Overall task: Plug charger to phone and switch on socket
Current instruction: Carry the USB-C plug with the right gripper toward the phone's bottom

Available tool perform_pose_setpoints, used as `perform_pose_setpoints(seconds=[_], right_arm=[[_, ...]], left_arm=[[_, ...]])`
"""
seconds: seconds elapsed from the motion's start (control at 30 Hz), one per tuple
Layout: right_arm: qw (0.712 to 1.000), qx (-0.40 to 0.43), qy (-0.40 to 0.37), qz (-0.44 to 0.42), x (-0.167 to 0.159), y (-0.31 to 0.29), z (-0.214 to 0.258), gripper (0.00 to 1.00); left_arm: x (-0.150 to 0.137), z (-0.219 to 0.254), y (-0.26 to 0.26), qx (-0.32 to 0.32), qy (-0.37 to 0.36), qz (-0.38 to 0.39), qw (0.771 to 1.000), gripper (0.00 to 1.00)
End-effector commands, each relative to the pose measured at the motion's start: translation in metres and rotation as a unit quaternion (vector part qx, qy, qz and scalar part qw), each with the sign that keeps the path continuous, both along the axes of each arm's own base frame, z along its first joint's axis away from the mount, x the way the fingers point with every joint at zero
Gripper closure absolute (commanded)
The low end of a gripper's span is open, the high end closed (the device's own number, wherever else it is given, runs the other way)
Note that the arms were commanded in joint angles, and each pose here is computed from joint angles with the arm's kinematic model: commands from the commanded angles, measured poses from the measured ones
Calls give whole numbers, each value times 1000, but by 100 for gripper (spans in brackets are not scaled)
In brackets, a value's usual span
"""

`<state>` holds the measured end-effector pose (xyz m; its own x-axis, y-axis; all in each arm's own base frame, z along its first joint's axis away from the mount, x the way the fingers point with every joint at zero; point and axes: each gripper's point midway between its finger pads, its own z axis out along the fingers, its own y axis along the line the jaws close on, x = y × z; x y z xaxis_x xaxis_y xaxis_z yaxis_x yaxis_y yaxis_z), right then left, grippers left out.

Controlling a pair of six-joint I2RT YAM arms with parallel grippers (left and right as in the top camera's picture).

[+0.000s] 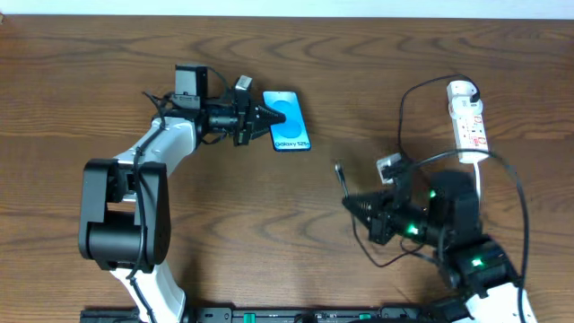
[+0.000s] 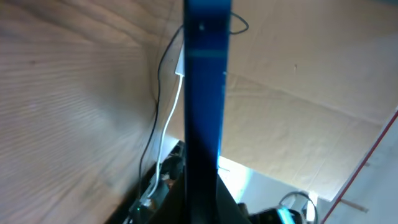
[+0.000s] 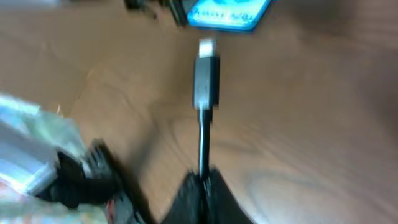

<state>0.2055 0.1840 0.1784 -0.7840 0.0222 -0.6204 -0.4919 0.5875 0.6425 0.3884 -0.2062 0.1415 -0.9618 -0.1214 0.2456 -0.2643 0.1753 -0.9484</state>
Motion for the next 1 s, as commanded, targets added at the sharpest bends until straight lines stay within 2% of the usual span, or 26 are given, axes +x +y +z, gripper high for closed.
perform_pose_setpoints(seconds=[0.0, 0.1, 0.17, 0.27, 0.33, 0.43, 0.5, 0.53, 0.67, 0.9, 0.97], right_arm=[[995, 54, 73, -34, -2, 10, -21, 99], [993, 46, 91, -67, 5, 10, -32, 99], [993, 46, 88, -59, 7, 15, -33, 99], [987, 56, 127, -84, 12, 18, -40, 99], [985, 58, 136, -89, 15, 19, -43, 99], [983, 72, 141, -97, 19, 21, -39, 99], [982, 74, 141, -97, 19, 21, -38, 99], [980, 77, 150, -101, 19, 21, -39, 99], [980, 76, 152, -102, 19, 21, -40, 99], [977, 90, 172, -87, 12, 25, -37, 99], [983, 84, 146, -73, 12, 26, -34, 99]], left_arm=[[-5, 21, -23, -18, -51, -39, 998, 93], [-4, 28, -42, -17, -110, -52, 992, 93], [-2, 30, -52, -12, -135, -52, 989, 93], [2, 33, -62, -7, -142, -42, 989, 93], [4, 34, -62, -10, -107, -31, 994, 93], [5, 34, -62, -8, -104, -28, 994, 93], [6, 33, -61, -7, -77, -18, 997, 93], [6, 33, -61, -11, -22, -8, 1000, 93], [5, 33, -62, -21, 107, 13, 994, 93], [4, 34, -62, -22, 113, 12, 993, 93], [4, 34, -62, -22, 112, 12, 993, 93]])
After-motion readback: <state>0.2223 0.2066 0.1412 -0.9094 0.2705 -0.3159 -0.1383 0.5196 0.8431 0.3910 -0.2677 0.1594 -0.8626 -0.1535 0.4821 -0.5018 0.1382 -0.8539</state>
